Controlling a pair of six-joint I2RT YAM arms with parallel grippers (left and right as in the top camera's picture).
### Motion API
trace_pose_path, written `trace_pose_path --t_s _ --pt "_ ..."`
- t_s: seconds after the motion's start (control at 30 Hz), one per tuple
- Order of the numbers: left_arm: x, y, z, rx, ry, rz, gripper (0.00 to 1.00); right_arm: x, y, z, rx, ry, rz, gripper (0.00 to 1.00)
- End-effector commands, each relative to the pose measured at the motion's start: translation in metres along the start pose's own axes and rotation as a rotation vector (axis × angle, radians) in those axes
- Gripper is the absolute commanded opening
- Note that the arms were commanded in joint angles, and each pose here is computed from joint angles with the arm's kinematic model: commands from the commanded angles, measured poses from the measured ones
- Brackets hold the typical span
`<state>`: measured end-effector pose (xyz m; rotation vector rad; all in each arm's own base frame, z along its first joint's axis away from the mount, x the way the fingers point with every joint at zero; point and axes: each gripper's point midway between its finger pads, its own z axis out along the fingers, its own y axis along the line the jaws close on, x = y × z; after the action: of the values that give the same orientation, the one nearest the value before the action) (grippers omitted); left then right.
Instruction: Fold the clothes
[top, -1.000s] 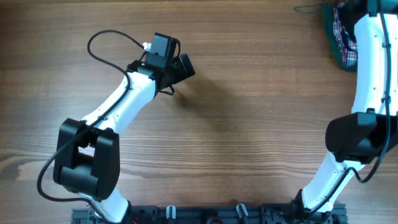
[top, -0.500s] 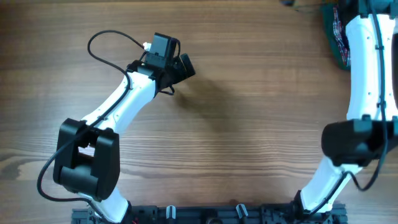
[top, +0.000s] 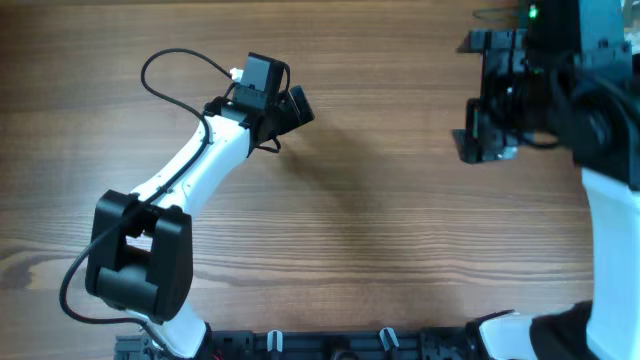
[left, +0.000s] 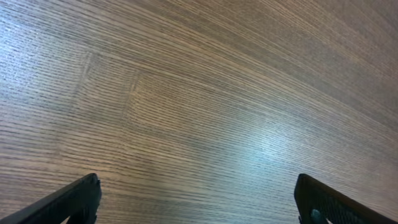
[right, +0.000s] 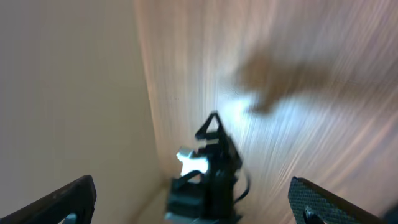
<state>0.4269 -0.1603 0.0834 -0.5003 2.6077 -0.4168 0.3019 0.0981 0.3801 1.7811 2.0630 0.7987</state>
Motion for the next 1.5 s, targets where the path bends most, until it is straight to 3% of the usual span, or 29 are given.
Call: trace_pose_path --t_s 0.0,0.13,0.23,0.27,0.33,0.4,0.47,0.57,0.63,0.7,0.97,1.1,1.3,1.43,1.47 --pt "-0.004 -0.006 -0.006 0.016 -0.014 0.004 1.0 -0.047 0.009 -0.038 -0.081 -0.341 -0.422 1.0" --pt "-0.004 -0.006 -0.006 0.016 -0.014 0.004 1.0 -0.032 0.1 -0.088 -0.354 -0.602 -1.205 1.0" --pt "-0.004 -0.006 -0.006 0.016 -0.014 0.004 1.0 0.041 0.14 -0.125 -0.701 -0.702 -1.923 1.0" --pt "-0.004 -0.006 -0.006 0.016 -0.014 0.004 1.0 0.058 0.14 -0.131 -0.785 -0.717 -2.069 1.0" --pt "-0.004 -0.006 -0.006 0.016 -0.014 0.004 1.0 0.09 0.127 -0.143 -1.002 -0.745 -2.376 1.0" --pt "-0.004 -0.006 -0.006 0.016 -0.014 0.004 1.0 0.097 0.112 -0.143 -1.115 -0.726 -2.484 1.0" --pt "-0.004 -0.006 -0.006 0.016 -0.014 0.004 1.0 0.091 0.095 -0.131 -1.115 -0.678 -2.519 1.0" --pt "-0.004 -0.006 -0.006 0.016 -0.014 0.004 1.0 0.091 0.032 -0.106 -1.185 -0.685 -2.754 1.0" --pt "-0.004 -0.006 -0.006 0.016 -0.014 0.004 1.0 0.086 -0.022 -0.079 -1.195 -0.978 -3.157 1.0" --pt "-0.004 -0.006 -0.006 0.016 -0.014 0.004 1.0 0.071 -0.056 -0.049 -1.058 -1.289 -3.514 1.0" --pt "-0.004 -0.006 -0.006 0.016 -0.014 0.004 1.0 0.045 -0.128 -0.008 -0.938 -1.208 -3.478 1.0" --pt "-0.004 -0.006 -0.006 0.016 -0.014 0.004 1.0 0.05 -0.118 -0.026 -1.049 -0.829 -2.941 1.0" --pt "-0.004 -0.006 -0.006 0.016 -0.014 0.004 1.0 0.029 -0.088 -0.031 -1.131 -0.835 -2.254 1.0" --pt "-0.004 -0.006 -0.006 0.016 -0.014 0.004 1.0 -0.012 -0.088 -0.014 -1.035 -0.789 -1.762 1.0" --pt "-0.004 -0.006 -0.006 0.016 -0.014 0.004 1.0 -0.021 -0.09 -0.008 -1.006 -0.807 -1.713 1.0"
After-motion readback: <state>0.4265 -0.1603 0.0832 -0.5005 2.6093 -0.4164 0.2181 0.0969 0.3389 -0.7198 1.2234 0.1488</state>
